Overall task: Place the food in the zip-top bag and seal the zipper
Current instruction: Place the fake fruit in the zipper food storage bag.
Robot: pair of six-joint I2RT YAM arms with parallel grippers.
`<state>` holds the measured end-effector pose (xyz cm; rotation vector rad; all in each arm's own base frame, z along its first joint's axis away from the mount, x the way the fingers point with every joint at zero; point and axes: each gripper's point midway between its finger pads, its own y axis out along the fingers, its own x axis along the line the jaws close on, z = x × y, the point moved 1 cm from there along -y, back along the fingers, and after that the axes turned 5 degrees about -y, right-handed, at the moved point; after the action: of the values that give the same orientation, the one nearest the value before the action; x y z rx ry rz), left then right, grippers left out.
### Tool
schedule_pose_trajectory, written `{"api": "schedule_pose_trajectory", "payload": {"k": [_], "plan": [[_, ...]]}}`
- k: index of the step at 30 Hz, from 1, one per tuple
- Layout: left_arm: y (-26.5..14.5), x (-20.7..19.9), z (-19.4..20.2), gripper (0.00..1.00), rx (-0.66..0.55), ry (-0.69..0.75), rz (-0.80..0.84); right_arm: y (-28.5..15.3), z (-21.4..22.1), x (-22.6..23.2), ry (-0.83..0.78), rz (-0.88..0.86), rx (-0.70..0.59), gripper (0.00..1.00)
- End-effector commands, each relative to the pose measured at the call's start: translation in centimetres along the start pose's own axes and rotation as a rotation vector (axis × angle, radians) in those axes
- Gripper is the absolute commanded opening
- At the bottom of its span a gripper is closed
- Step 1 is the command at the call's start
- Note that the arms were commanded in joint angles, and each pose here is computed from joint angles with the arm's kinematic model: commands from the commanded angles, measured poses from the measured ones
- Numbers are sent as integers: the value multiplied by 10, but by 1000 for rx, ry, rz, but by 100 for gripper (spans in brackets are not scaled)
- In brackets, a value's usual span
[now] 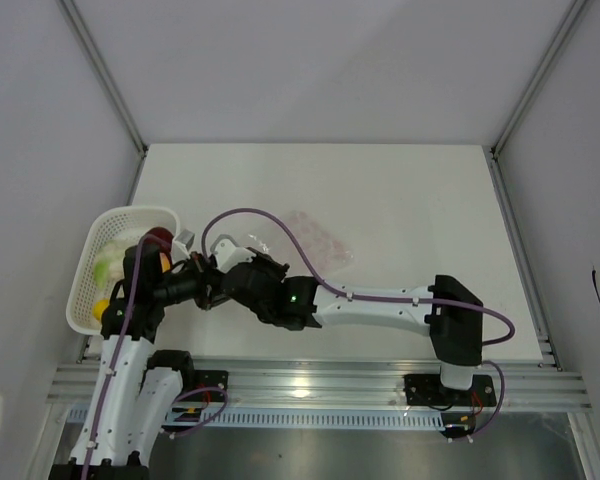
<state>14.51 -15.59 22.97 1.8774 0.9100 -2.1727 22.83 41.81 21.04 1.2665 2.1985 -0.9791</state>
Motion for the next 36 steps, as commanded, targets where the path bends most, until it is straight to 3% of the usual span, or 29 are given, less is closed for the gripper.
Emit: {"api": "schedule_pose_trajectory", "payload": {"k": [1,5,6,12,21,29,32,33,36], "plan": [[-2,-25,4,1,33,82,129,0,-12,24,124,-155,-11,0],[2,-20,7,1,76,181,206,0,-19,9,315,-289,22,0],[1,-23,6,0,65,252,237,-2,-23,1,409,-355,41,0],[5,-13,2,0,20,360,258,-19,-47,-36,743,-653,57,0],[-6,-29,14,0,9,515,355,-39,-71,-66,935,-862,1,0],[-2,-35,5,2,0,473,324,-39,-68,-61,992,-942,19,0],[-2,-40,4,33,7,496,309,-39,-64,-63,994,-935,22,0],[-5,-45,4,56,-6,514,305,-37,-62,-65,997,-926,25,0],[-13,-51,-1,80,-98,579,238,-37,-59,-68,985,-920,26,0]]}}
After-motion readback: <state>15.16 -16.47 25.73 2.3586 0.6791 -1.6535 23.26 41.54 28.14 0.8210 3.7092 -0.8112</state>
